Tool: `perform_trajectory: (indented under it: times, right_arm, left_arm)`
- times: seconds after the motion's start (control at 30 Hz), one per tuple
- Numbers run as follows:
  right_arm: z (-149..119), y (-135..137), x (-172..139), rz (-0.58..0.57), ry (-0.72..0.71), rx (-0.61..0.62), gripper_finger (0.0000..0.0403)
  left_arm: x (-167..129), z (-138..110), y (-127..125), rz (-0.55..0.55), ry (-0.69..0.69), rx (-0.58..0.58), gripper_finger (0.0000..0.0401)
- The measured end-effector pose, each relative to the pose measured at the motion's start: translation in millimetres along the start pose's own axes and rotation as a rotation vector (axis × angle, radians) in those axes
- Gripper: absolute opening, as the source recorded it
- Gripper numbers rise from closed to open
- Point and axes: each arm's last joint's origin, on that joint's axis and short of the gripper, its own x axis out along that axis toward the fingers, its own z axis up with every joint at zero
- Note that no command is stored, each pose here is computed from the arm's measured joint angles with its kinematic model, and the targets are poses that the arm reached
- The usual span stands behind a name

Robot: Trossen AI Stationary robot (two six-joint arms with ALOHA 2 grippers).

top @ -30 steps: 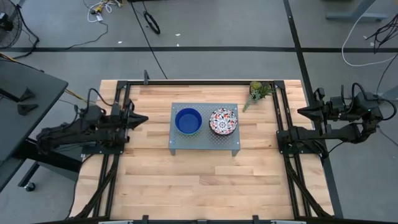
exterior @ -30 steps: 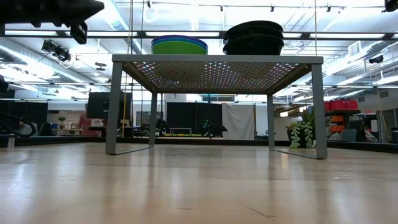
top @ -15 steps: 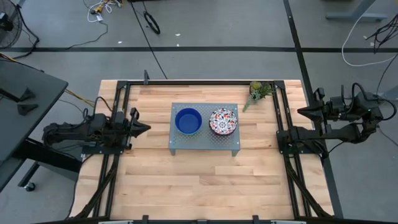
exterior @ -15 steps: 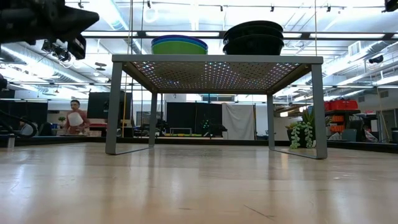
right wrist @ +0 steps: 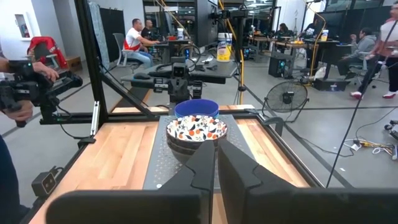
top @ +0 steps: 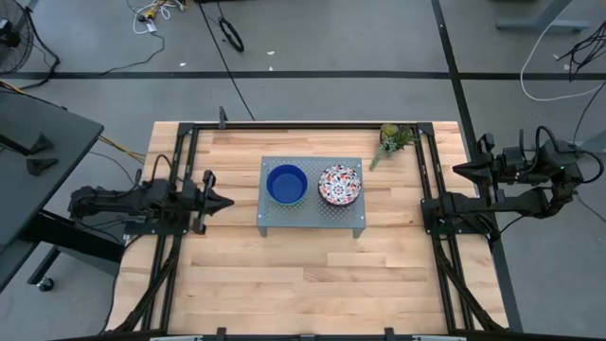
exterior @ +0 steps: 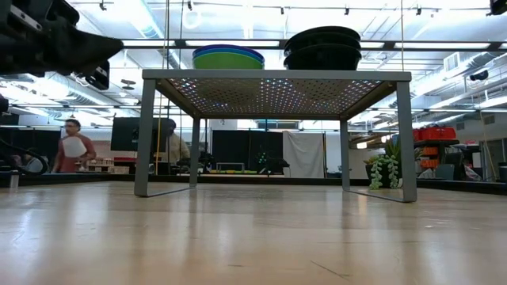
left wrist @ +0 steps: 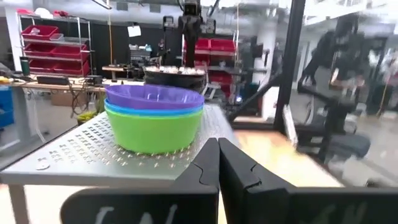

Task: Pick & Place Mini bowls
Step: Return to Home Position

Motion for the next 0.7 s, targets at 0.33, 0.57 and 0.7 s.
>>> perform_trajectory:
  times: [0.33,0.57,0.7]
  right_arm:
    - [0.1,0.0,-0.1,0.0,0.0,0.0,0.0023]
    - [0.0,0.0,0.0,0.0,0.0,0.0,0.0023]
    - [0.0,0.0,0.0,0.0,0.0,0.0,0.0023]
  left_arm:
    - [-0.6,-10.4,-0.9,-0.054,0.11,0.07,0.0]
    - [-0.7,-11.7,-0.7,-0.054,0.123,0.095,0.0]
    - [-0.6,-12.3,-0.1,-0.034,0.13,0.047,0.0008]
